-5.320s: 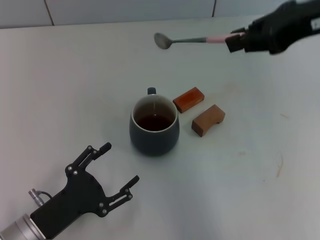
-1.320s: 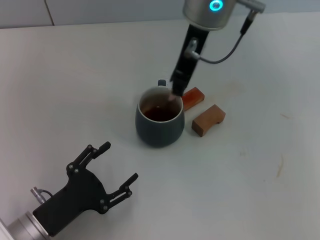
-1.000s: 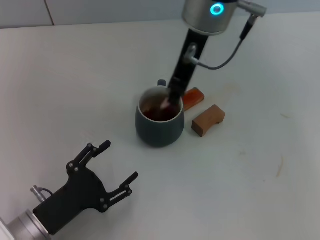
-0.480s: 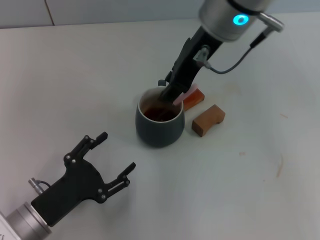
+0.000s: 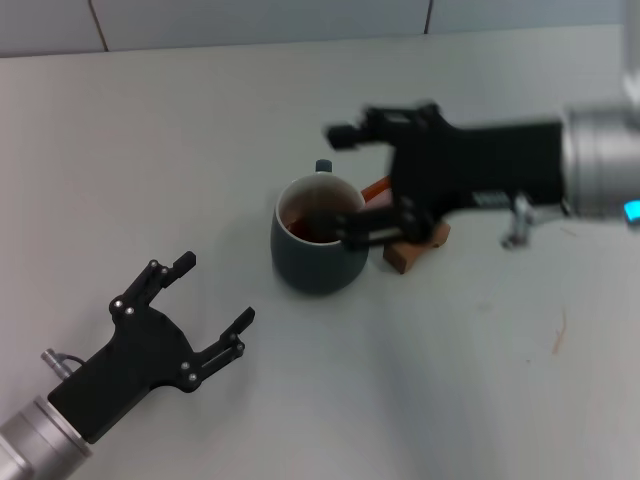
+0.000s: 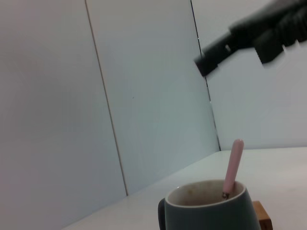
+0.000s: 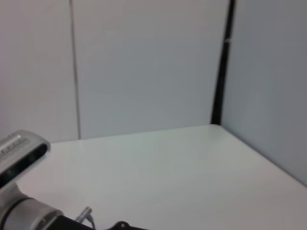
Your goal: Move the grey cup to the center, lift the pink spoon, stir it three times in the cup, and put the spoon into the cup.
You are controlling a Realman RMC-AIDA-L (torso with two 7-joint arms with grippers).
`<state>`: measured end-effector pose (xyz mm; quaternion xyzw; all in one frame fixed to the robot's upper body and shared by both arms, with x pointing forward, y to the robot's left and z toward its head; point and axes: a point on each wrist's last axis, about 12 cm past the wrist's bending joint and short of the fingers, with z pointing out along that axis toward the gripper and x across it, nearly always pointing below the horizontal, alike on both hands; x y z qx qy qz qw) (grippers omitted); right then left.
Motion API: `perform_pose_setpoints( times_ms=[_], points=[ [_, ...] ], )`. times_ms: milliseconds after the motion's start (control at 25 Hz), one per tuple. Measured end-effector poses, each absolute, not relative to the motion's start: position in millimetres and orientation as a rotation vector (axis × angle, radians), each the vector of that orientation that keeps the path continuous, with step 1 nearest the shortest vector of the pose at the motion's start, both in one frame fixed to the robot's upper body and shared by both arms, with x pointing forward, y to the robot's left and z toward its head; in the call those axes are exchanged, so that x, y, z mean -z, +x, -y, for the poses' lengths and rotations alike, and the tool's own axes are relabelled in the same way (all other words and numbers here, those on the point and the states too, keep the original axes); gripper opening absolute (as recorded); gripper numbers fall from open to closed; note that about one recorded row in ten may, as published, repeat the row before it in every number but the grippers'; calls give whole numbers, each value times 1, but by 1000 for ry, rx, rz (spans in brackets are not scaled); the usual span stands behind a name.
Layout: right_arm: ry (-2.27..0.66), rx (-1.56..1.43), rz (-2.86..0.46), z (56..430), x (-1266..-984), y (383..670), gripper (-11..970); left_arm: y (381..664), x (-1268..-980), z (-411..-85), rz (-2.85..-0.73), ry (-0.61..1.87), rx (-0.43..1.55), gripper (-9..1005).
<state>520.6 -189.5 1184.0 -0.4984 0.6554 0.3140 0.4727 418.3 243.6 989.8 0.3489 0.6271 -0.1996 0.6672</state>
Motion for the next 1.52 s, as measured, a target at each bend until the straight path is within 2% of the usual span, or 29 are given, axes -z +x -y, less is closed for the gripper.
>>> perform_pose_setpoints(
  times_ms=[80,240,280,440,680,1040,1520],
  points=[
    [-1124,-790,-1603,205,-1160,515,824,418,-990,-244,-1418,788,448,859],
    [-924,-840,-1632,244,-1109,506,833,418,-988,-246,-1431,790,440,859],
    [-924,-840,-1632,244,-1109,506,836,418,-988,-246,-1431,790,440,859],
    [-822,-815,-1668,268,-1073,497,838,417,-987,-246,-1441,787,442,859],
    [-779,-787,-1710,278,-1042,485,838,415,-986,-247,-1466,761,466,859],
    [-805,-800,-1722,273,-1029,482,838,425,-988,-242,-1492,751,551,859],
    [-792,-818,-1746,271,-1023,480,838,426,-988,-240,-1482,767,562,859]
  ],
)
